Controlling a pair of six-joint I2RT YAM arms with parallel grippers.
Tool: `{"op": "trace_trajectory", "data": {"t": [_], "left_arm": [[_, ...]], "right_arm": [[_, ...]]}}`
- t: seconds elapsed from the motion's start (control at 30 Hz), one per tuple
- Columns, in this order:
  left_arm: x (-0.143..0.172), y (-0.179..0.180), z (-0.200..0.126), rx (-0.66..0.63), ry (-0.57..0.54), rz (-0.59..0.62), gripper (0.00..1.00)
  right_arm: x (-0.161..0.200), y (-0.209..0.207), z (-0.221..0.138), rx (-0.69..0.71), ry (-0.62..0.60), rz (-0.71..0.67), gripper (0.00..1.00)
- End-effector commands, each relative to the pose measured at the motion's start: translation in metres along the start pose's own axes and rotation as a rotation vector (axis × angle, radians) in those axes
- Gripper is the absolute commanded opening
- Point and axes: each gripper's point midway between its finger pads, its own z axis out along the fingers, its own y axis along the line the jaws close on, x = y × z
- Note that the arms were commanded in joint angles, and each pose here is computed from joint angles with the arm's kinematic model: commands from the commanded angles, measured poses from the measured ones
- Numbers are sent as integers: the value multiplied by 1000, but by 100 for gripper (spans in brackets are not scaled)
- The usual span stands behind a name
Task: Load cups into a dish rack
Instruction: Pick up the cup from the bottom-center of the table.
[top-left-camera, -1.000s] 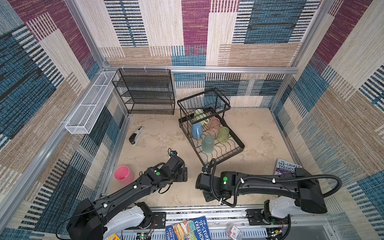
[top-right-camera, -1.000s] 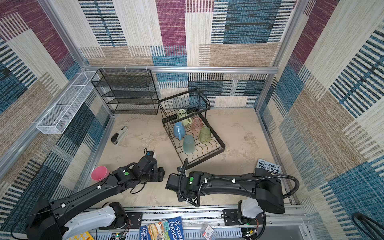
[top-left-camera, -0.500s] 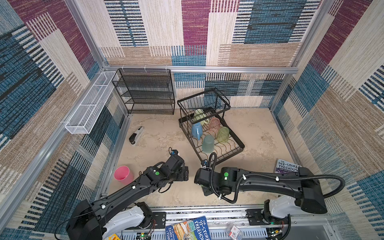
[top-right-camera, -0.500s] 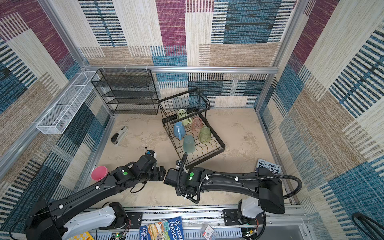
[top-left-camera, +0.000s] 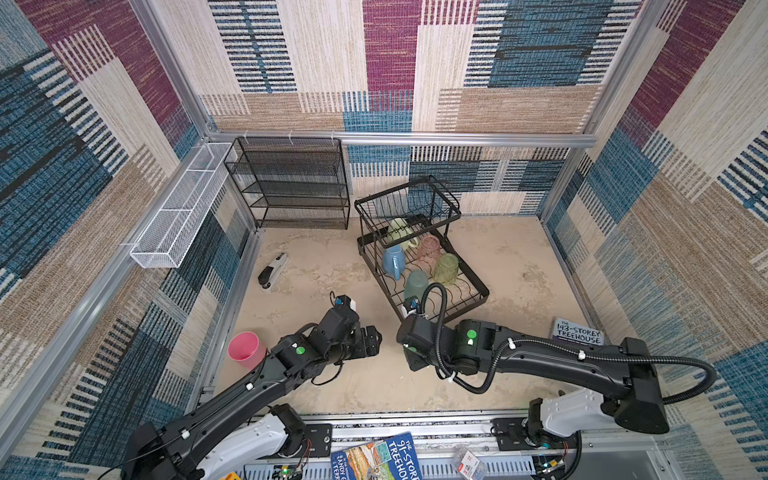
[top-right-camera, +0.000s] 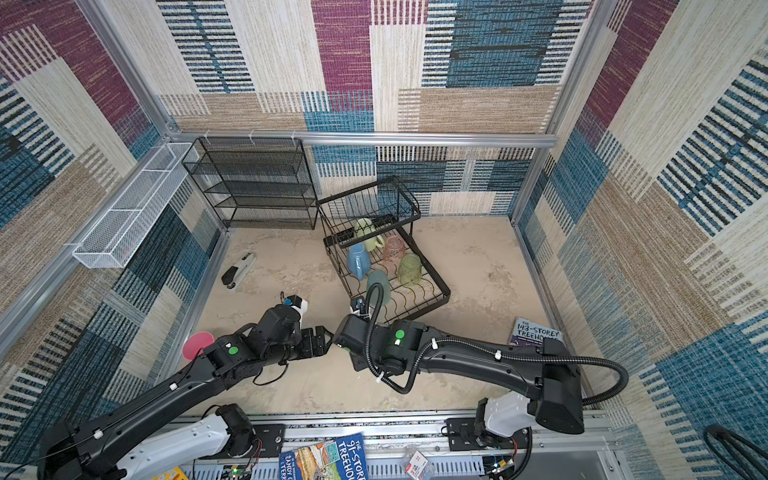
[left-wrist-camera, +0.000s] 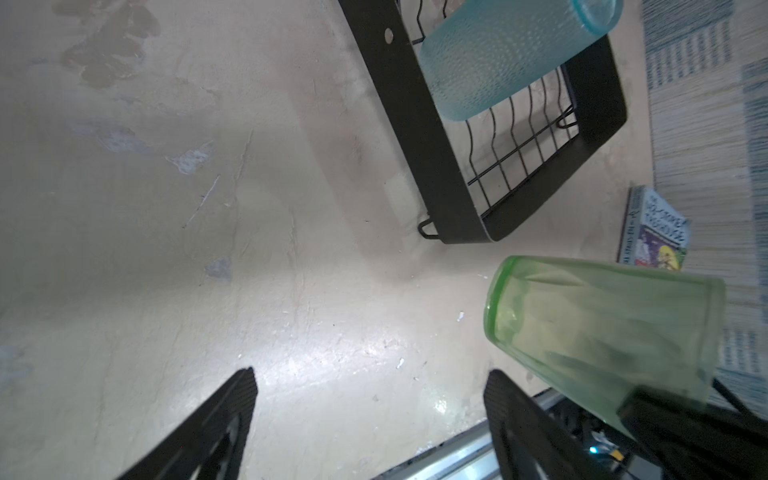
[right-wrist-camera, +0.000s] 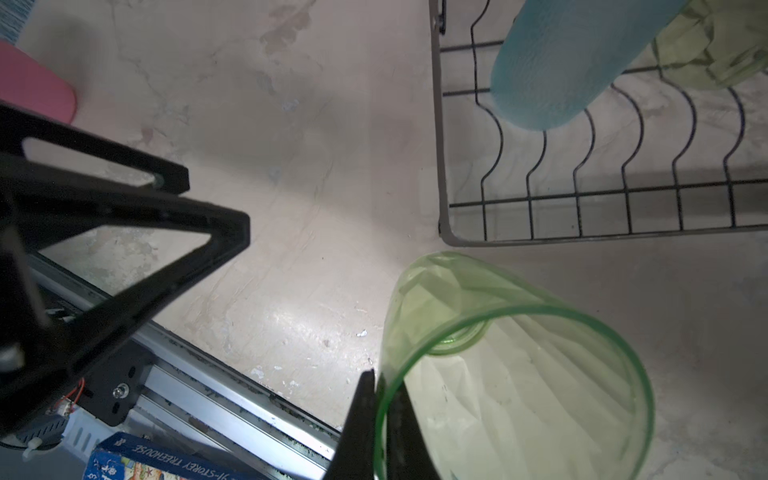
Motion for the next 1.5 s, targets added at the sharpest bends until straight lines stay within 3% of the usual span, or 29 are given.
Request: {"op": "trace_trajectory", "data": {"t": [0.0,0.37,0.63,0.93,1.47], "left_arm": [[-7,-16,-9,97,-12,-124,89],[-36,-38,-32,368,-109,-492,89],[-53,-42,-45,499,-183,-691,89],[-79,-61,-52,621,-223,-808,89],[-125,-98,-44,817,-239,-962,90]], "right_arm": [[-31,7,-8,-66,-116,-7,0],[-78,13,-29,-227,-320,20,0],[-103,21,-56,-345,-478,41,0],[-120,21,-81,-432,-627,61,0],[-128,22,-89,-503,-695,55,0]]}}
